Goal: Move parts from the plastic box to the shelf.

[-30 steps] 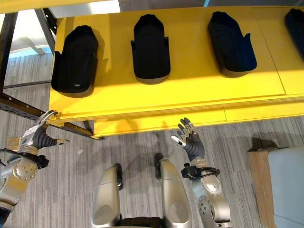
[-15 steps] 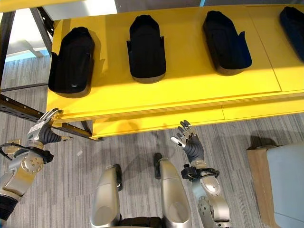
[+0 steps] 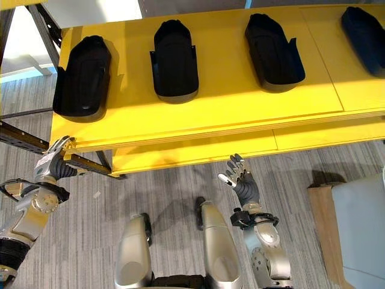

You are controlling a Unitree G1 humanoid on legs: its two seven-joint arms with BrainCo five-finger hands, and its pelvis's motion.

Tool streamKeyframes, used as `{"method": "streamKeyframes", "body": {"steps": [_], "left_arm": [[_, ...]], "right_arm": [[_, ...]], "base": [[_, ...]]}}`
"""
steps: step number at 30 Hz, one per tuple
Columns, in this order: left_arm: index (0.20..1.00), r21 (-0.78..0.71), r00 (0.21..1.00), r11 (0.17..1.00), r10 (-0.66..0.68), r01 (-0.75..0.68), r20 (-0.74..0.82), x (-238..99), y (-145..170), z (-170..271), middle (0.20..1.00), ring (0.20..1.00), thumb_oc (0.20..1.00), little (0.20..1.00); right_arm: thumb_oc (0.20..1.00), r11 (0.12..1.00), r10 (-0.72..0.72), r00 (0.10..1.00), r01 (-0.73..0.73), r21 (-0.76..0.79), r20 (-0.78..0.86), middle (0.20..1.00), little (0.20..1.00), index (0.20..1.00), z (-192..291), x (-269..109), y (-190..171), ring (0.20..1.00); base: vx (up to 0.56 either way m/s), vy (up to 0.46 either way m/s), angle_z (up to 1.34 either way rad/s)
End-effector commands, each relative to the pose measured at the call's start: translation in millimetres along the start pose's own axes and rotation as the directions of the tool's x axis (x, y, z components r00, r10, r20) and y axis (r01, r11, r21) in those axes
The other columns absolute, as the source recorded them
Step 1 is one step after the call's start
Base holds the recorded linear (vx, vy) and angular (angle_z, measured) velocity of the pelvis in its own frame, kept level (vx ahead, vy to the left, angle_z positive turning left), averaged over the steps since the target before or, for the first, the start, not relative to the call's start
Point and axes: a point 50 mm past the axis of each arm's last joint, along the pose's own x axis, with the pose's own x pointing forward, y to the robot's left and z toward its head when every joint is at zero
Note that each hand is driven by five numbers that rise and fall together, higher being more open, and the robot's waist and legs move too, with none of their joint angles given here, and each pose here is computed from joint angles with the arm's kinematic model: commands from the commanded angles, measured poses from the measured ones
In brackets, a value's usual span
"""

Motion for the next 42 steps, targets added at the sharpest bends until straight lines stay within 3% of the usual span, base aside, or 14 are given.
{"method": "streamKeyframes", "body": {"steps": [1, 18, 31, 42], "left_arm": [[1.0, -0.009, 0.998, 1.0, 0.002, -0.001, 0.055, 2.6, -0.5, 11.1, 1.0, 1.0, 1.0, 1.0], [1.0, -0.03, 0.986, 0.997, 0.078, -0.074, 0.148, 7.9, 14.8, 34.8, 1.0, 1.0, 1.0, 1.0], [1.0, -0.036, 0.974, 0.992, 0.123, -0.118, 0.188, -34.5, 39.4, 26.1, 1.0, 1.0, 1.0, 1.0], [1.0, -0.046, 0.932, 0.966, 0.259, -0.256, 0.255, -44.4, 69.7, 37.7, 1.0, 1.0, 1.0, 1.0]], "right_arm": [[1.0, 0.998, 0.035, 0.993, -0.041, 0.051, 0.114, 1.0, 1.0, 1.0, 17.3, 6.2, 8.4, 1.0], [1.0, 0.999, 0.027, 0.994, -0.032, 0.044, 0.102, 1.0, 1.0, 1.0, 15.2, 5.7, 6.1, 1.0], [1.0, 0.999, 0.033, 0.987, -0.033, 0.001, 0.154, 1.0, 1.0, 1.0, 28.6, 3.1, 5.1, 1.0], [1.0, 0.998, 0.059, 0.98, -0.055, -0.024, 0.188, 1.0, 1.0, 1.0, 36.9, 2.7, 9.8, 1.0]], "base": [[0.01, -0.002, 0.03], [0.01, -0.001, 0.01], [0.0, -0.001, -0.01], [0.0, -0.001, 0.01]]}}
